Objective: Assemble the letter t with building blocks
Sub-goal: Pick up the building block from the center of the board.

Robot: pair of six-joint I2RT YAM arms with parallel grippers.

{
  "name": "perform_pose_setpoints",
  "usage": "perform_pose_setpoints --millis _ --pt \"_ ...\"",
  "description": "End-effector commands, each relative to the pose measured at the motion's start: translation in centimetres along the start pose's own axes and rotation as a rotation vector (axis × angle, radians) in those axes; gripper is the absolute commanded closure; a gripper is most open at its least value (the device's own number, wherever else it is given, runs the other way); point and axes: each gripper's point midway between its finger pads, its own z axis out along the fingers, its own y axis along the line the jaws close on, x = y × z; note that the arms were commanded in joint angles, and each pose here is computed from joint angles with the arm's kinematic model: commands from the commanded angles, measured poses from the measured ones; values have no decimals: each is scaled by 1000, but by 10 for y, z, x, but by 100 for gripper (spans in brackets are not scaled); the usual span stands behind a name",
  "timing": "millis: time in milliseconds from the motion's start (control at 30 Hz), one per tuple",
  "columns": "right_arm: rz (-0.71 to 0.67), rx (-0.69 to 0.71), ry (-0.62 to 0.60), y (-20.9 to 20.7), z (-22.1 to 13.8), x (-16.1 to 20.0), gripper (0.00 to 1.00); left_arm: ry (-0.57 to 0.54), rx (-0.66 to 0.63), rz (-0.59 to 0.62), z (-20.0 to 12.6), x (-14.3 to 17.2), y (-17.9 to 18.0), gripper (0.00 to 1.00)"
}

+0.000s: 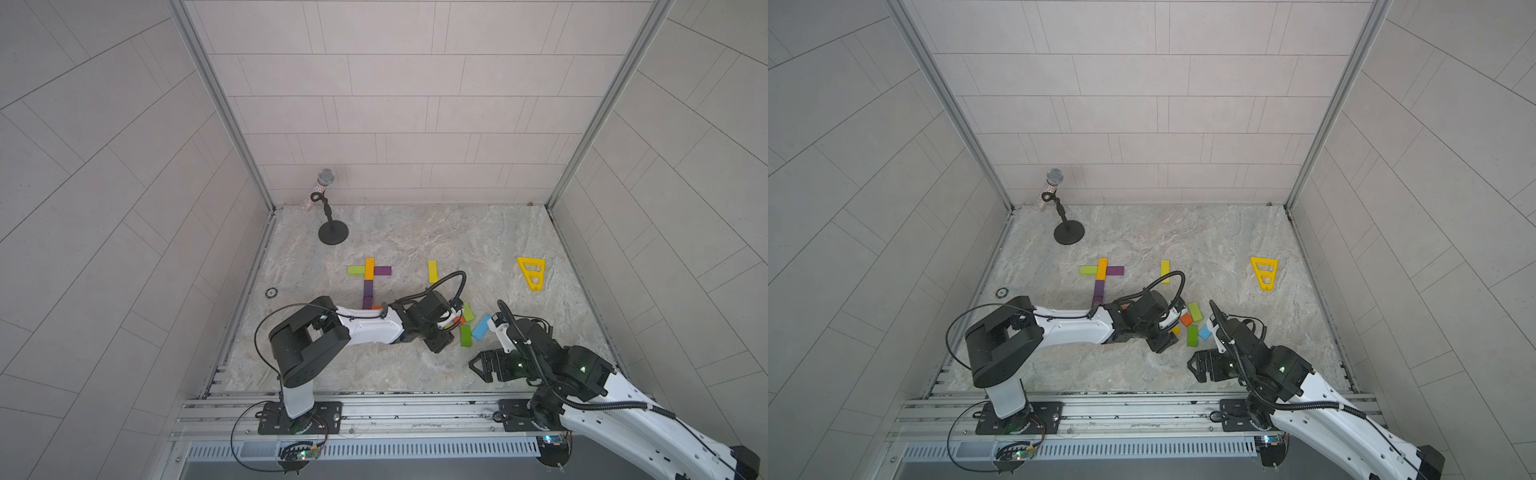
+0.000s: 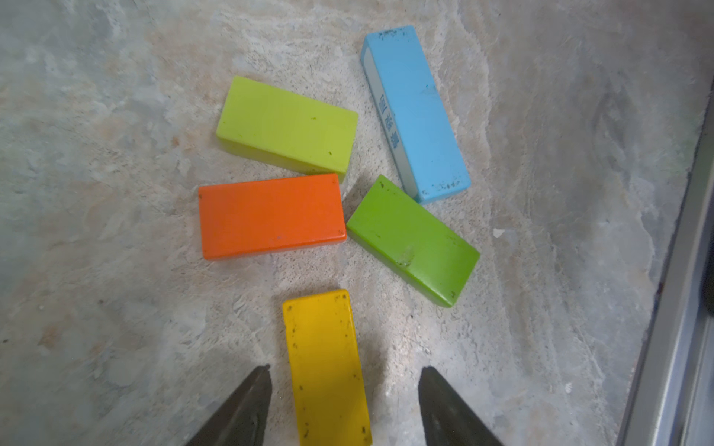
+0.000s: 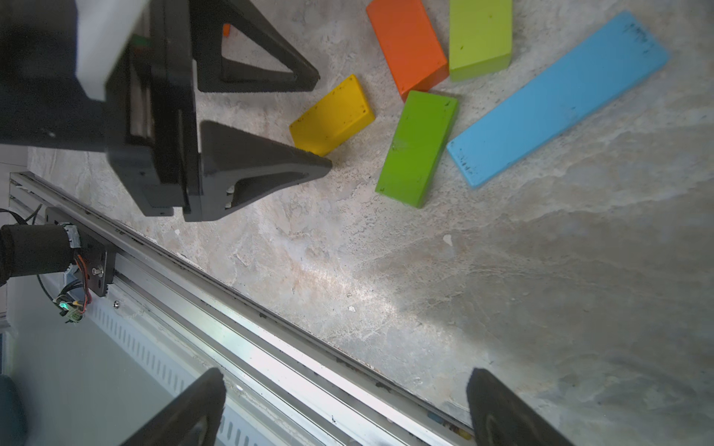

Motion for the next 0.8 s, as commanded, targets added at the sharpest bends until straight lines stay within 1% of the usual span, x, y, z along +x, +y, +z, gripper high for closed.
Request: perform_pose_setpoints --millis 0,267,433,767 --pt "3 32 -9 -6 -2 0 0 23 -21 38 4 1 0 35" --pt "3 33 -7 -6 -1 0 0 61 -79 51 7 8 10 36" --pt "-1 31 -7 -6 -2 0 0 73 -76 51 10 9 10 47" --pt "-10 34 0 -3 -2 -3 0 78 -94 58 13 11 14 52"
